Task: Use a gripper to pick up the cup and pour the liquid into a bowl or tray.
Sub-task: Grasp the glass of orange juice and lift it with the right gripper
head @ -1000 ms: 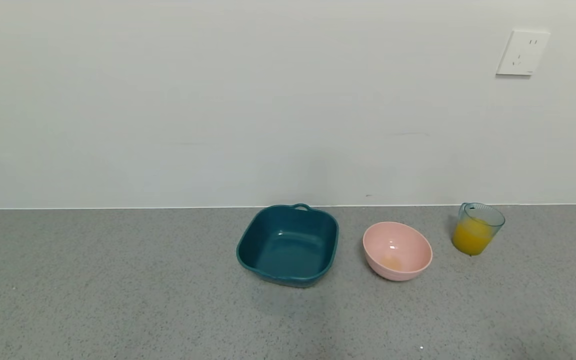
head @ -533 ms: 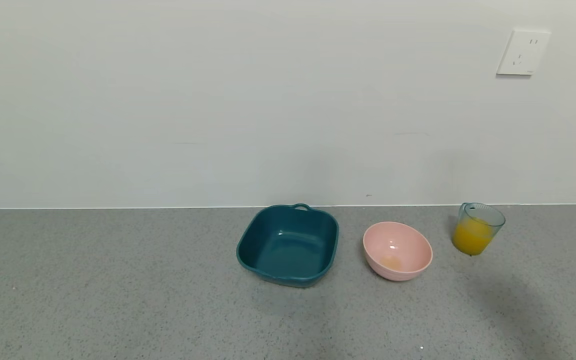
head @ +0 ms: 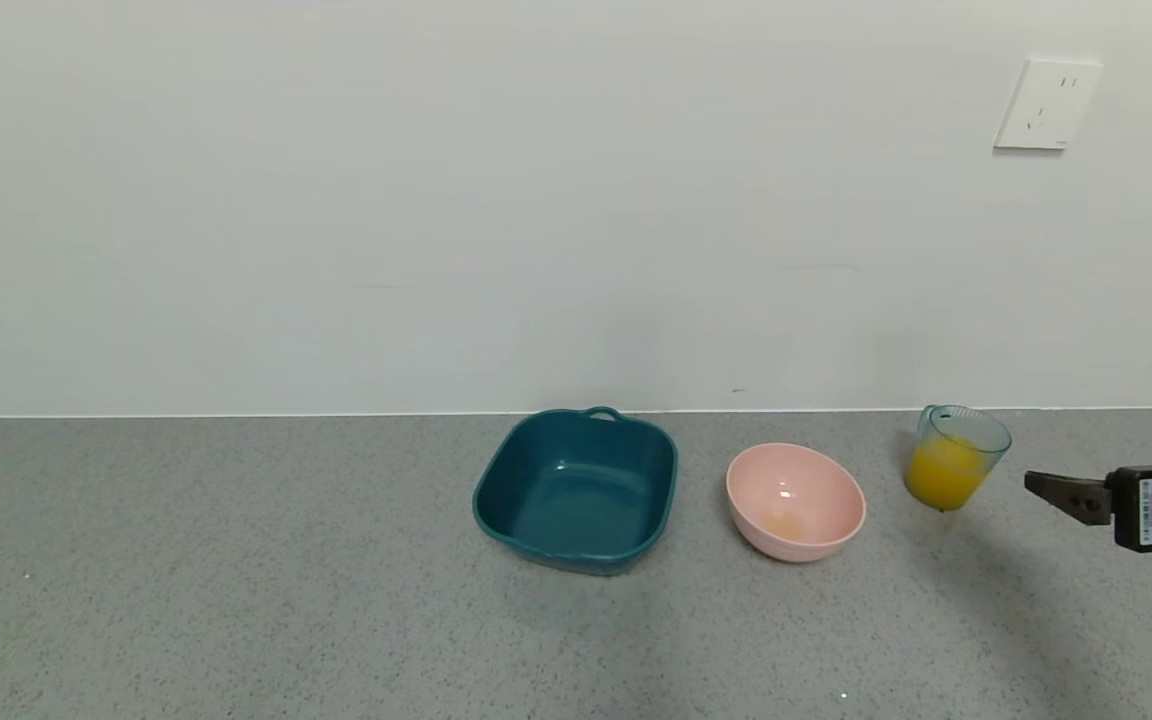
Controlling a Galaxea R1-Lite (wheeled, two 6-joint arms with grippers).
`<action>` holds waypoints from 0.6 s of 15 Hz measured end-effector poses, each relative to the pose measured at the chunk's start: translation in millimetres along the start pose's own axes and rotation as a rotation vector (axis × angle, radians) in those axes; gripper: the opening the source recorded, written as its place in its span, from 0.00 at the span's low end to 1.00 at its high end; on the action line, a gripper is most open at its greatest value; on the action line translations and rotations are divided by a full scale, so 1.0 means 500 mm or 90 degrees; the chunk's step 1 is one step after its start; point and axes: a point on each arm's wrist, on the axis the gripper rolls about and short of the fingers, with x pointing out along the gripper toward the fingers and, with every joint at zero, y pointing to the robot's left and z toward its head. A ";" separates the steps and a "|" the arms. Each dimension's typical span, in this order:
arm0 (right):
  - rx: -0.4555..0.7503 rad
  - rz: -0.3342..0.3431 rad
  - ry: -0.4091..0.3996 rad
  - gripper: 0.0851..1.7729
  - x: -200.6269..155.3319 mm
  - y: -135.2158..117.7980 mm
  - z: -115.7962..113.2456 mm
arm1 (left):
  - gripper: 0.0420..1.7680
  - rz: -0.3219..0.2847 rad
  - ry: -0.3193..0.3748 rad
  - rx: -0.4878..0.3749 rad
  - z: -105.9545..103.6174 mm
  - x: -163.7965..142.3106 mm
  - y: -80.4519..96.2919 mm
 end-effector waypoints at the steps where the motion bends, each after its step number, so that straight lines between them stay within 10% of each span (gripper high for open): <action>1: 0.004 -0.002 0.013 0.96 0.021 -0.002 -0.008 | 0.97 0.000 0.000 0.000 0.000 0.000 0.000; 9: 0.033 -0.019 0.028 0.96 0.164 -0.009 -0.063 | 0.97 0.000 0.000 0.000 0.000 0.000 0.000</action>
